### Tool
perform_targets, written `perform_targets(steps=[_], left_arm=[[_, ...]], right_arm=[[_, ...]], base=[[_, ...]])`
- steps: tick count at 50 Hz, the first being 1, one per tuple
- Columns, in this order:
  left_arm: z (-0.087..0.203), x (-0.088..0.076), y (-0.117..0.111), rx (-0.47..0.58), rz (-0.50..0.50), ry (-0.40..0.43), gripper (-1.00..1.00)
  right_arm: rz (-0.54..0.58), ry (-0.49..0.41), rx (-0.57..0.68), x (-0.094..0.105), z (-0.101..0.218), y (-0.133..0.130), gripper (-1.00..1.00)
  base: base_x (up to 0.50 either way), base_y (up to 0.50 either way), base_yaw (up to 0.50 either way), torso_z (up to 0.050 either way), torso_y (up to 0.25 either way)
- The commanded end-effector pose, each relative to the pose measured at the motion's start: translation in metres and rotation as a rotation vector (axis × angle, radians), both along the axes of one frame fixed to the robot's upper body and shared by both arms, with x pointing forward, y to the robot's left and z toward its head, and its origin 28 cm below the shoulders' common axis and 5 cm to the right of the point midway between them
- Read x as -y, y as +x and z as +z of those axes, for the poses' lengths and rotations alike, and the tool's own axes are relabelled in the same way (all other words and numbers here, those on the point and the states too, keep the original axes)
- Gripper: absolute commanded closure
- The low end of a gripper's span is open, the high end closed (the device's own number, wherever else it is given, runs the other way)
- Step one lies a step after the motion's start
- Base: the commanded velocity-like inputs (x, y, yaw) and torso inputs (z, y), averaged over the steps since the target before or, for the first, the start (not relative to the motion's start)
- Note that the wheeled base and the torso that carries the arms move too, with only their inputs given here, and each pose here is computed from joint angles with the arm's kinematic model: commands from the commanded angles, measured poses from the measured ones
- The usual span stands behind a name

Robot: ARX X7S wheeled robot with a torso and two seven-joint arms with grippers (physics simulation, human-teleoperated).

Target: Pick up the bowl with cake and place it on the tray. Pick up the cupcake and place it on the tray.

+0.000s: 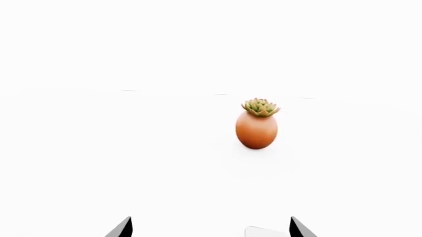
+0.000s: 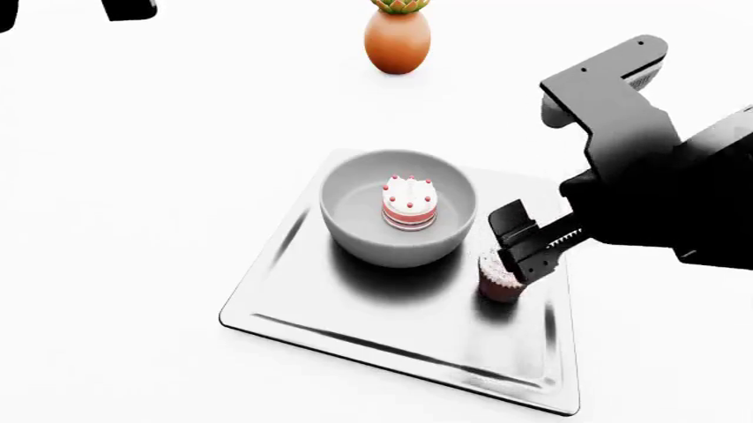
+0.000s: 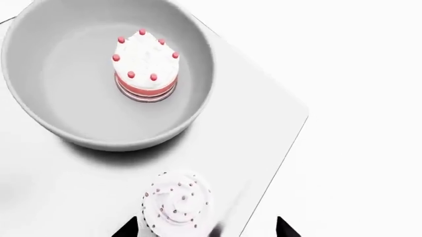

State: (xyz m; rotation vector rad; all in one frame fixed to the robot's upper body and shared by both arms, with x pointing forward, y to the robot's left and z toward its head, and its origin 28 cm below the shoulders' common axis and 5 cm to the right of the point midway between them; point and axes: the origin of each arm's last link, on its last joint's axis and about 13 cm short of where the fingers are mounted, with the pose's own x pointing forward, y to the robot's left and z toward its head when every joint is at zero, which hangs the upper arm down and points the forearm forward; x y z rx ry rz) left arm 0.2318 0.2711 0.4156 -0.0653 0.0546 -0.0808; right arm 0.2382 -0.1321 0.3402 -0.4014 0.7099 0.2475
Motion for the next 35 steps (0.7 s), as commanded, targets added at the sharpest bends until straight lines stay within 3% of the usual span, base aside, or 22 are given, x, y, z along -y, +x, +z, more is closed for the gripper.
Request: perform_targets(steps=[1,11,24,35], left_arm=[[0.003,0.001,-0.004,-0.001,-0.009,-0.003,-1.0],[-0.005,0.001,-0.017,-0.02,-0.035,0.004,-1.0],[-0.023,-0.002,-0.061,-0.018,-0.11,0.008,-1.0],[-0.055,0.004,-0.101,-0.039,-0.273,0.076,-1.0]], right_arm=[[0.017,0.035,0.079,0.005,0.031,-0.027,-1.0],[0.04,0.09,0.214,0.007,0.056,-0.059,-1.0],[0.064,0.163,0.334,0.016,0.059,-0.096,-1.0],[0.099,0.206,0.423,0.017,0.053,-0.122,-1.0]], base=[[0.0,0.0,0.0,0.0,0.0],[0.0,0.0,0.0,0.0,0.0],[0.0,0.0,0.0,0.0,0.0],[0.0,0.0,0.0,0.0,0.0]])
